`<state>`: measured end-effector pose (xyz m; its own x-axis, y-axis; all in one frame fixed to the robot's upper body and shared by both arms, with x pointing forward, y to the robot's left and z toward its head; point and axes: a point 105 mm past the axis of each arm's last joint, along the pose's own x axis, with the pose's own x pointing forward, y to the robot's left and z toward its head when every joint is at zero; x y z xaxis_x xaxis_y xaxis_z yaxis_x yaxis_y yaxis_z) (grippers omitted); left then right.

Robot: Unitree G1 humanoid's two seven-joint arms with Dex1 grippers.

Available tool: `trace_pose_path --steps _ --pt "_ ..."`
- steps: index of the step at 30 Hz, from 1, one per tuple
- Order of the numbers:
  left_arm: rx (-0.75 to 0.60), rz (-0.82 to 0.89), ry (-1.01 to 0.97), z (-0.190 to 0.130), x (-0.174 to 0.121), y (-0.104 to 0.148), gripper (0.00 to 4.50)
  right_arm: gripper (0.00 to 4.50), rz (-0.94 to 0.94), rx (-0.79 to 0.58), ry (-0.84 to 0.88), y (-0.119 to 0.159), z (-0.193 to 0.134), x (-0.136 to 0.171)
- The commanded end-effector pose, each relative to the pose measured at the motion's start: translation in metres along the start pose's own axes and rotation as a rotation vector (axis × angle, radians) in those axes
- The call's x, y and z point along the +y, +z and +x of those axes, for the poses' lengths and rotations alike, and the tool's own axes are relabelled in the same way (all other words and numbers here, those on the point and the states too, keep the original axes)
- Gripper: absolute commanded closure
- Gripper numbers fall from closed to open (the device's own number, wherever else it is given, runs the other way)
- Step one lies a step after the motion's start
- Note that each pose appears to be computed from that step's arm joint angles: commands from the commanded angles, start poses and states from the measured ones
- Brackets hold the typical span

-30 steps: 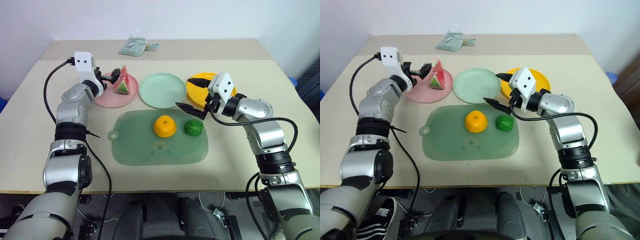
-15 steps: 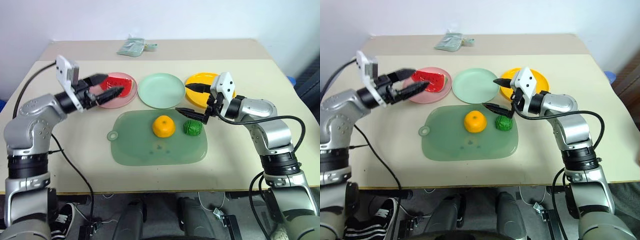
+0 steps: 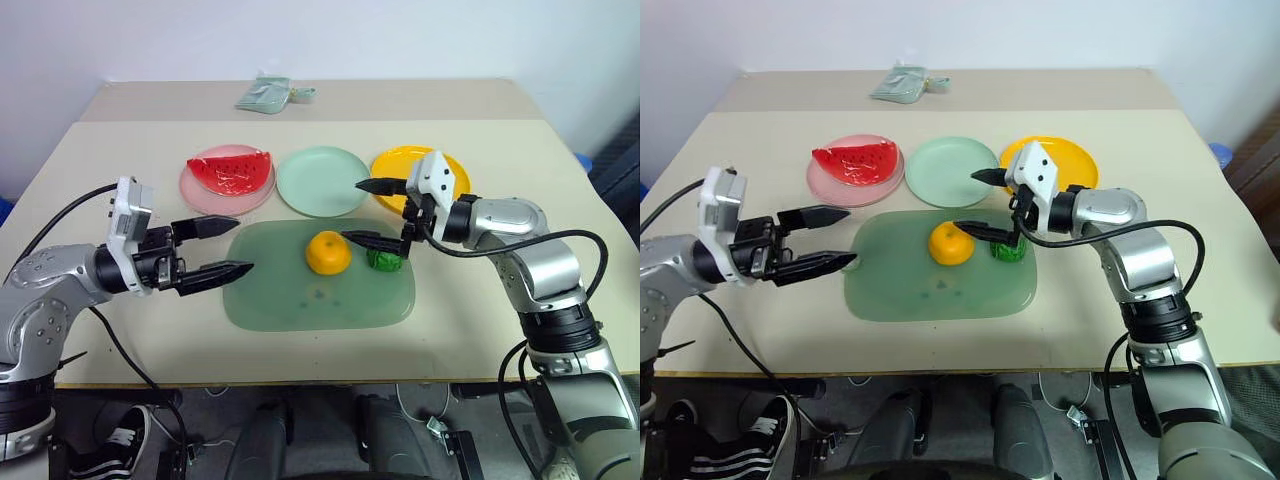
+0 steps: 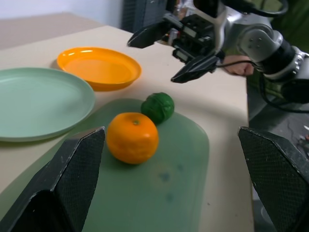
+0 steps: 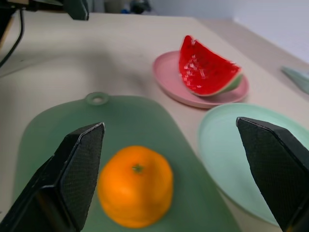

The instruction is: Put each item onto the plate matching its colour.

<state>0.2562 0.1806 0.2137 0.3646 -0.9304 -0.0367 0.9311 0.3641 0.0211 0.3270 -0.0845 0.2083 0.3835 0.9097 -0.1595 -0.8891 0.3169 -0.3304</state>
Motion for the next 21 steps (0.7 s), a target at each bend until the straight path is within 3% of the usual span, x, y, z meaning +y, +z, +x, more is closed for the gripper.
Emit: trace_pose_path --steps 1,10,14,21 --pt "0.002 0.085 0.000 -0.012 -0.001 0.008 0.03 0.00 -0.064 0.048 0.043 0.011 0.012 0.013" --pt "0.012 0.174 0.062 -0.025 0.008 -0.002 0.03 0.00 -0.008 0.146 -0.029 0.002 0.037 0.005" --pt "0.012 0.181 0.068 -0.025 0.007 -0.004 0.03 0.00 -0.022 0.240 0.039 -0.009 0.043 0.017" --pt "0.003 0.200 0.085 -0.019 0.003 -0.003 0.03 0.00 0.045 0.364 0.034 -0.029 0.054 0.012"
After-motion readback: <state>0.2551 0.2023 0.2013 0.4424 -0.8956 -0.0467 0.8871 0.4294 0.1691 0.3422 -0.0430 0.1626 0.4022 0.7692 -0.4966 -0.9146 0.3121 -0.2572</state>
